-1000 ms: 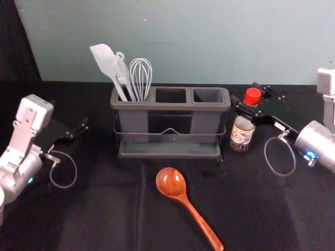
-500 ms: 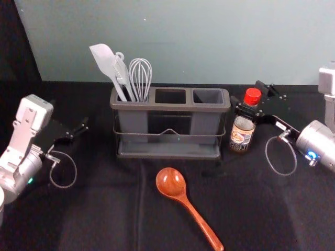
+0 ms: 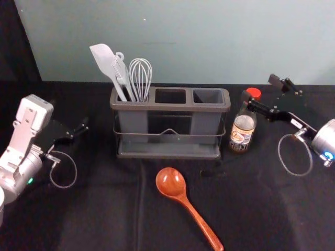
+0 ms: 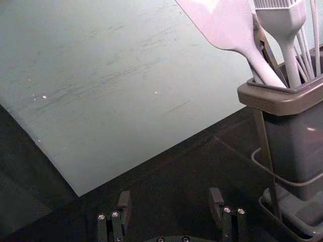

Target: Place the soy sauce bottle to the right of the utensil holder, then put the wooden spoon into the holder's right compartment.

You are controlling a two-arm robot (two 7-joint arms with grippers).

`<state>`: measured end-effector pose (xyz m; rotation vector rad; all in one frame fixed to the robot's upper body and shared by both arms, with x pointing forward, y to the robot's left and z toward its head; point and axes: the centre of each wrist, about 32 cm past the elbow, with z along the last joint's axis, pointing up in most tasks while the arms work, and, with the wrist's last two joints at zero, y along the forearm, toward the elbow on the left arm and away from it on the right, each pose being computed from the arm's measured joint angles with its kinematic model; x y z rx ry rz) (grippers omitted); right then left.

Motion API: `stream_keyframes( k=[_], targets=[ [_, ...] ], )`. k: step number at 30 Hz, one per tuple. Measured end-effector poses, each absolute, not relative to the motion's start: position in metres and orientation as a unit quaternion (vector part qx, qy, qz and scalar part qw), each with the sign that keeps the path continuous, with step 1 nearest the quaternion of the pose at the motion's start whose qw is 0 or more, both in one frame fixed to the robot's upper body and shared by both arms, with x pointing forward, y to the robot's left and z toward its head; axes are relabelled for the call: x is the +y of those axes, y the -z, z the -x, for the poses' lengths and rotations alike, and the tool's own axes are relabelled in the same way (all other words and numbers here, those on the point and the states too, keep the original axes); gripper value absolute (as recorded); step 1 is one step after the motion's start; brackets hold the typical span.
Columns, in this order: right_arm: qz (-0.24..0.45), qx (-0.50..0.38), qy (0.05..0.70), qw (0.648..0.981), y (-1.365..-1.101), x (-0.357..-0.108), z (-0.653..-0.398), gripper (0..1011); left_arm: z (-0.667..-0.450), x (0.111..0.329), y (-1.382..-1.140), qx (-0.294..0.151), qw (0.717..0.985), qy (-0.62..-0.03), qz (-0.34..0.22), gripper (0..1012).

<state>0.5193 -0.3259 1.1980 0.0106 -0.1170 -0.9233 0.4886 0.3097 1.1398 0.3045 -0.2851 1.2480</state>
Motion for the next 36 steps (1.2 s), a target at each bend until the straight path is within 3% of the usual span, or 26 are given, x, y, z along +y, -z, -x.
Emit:
stream_keyframes(
  k=[9,17,28,36],
  targets=[
    [-0.015,-0.077,0.412,0.908,-1.234,-0.329,-0.489,1002,-0.489,0.310,-1.140,-0.132,0.791,-0.580,-0.141,1005],
    [0.035,-0.079,0.381,0.921,-1.265,-0.319,-0.453,1002,-0.489,0.310,-1.140,-0.132,0.791,-0.580,-0.141,1005],
    [0.170,-0.020,0.317,0.933,-1.286,-0.266,-0.426,1002,-0.489,0.310,-1.140,-0.132,0.791,-0.580,-0.141,1005],
    [0.270,0.050,0.290,0.917,-1.285,-0.217,-0.435,1002,-0.489,0.310,-1.140,-0.132,0.791,-0.580,-0.141,1005]
  ],
)
